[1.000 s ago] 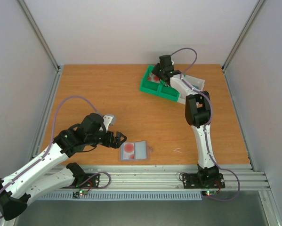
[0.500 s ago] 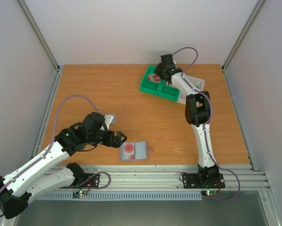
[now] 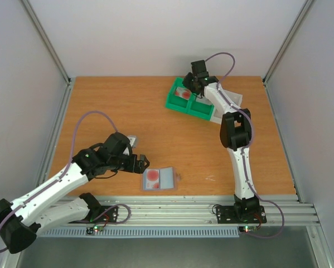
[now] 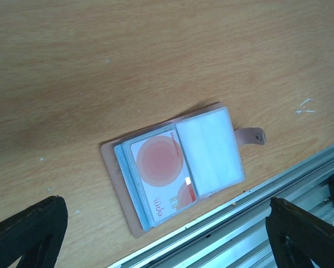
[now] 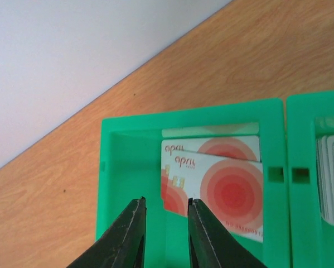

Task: Take the credit cards out of the card holder

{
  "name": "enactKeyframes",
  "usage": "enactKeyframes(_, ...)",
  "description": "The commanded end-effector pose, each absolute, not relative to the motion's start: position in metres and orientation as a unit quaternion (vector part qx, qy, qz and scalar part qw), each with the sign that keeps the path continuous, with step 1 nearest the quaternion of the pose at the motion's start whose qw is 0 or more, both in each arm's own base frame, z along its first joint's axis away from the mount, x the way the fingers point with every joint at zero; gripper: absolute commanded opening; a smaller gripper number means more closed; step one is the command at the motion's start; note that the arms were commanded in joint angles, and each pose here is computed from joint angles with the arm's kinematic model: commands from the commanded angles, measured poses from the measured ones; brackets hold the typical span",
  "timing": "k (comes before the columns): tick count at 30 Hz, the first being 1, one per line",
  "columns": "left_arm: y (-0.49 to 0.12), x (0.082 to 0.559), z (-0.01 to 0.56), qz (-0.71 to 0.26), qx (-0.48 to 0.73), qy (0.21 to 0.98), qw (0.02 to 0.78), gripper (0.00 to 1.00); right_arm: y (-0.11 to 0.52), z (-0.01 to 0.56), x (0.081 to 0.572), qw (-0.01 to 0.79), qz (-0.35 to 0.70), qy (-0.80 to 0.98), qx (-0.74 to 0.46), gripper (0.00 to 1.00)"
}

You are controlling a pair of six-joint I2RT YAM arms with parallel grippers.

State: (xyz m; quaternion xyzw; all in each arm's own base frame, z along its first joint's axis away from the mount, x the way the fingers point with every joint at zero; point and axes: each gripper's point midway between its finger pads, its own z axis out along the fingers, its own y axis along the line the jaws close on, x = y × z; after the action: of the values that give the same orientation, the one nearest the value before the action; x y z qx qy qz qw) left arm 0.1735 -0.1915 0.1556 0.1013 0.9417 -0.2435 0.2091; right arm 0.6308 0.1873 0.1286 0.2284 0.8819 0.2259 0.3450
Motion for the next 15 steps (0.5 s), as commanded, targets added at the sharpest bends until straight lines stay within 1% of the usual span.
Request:
enactKeyframes(1,-0.191,0.177,0.146,-0.235,0.074,0.949,0.197,0.96,0.192,0.19,0.61,0.339,0.265,0.877,0.214,0.24)
enactKeyframes(5,-0.195,0.177,0.137,-0.238,0.062,0.953,0.176,0.9,0.197,0.189,0.579,0.294,0.276,0.891,0.208,0.25)
enactKeyframes(7,-0.199,0.176,0.137,-0.251,0.059,0.951,0.17,0.88,0.199,0.192,0.563,0.287,0.287,0.893,0.196,0.25)
enactKeyframes(11,-0.203,0.175,0.137,-0.274,0.047,0.946,0.168,0.85,0.202,0.196,0.526,0.274,0.308,0.894,0.174,0.26)
enactKeyframes(15,-0.207,0.174,0.134,-0.3,0.033,0.942,0.15,0.83,0.201,0.204,0.484,0.258,0.321,0.898,0.154,0.26)
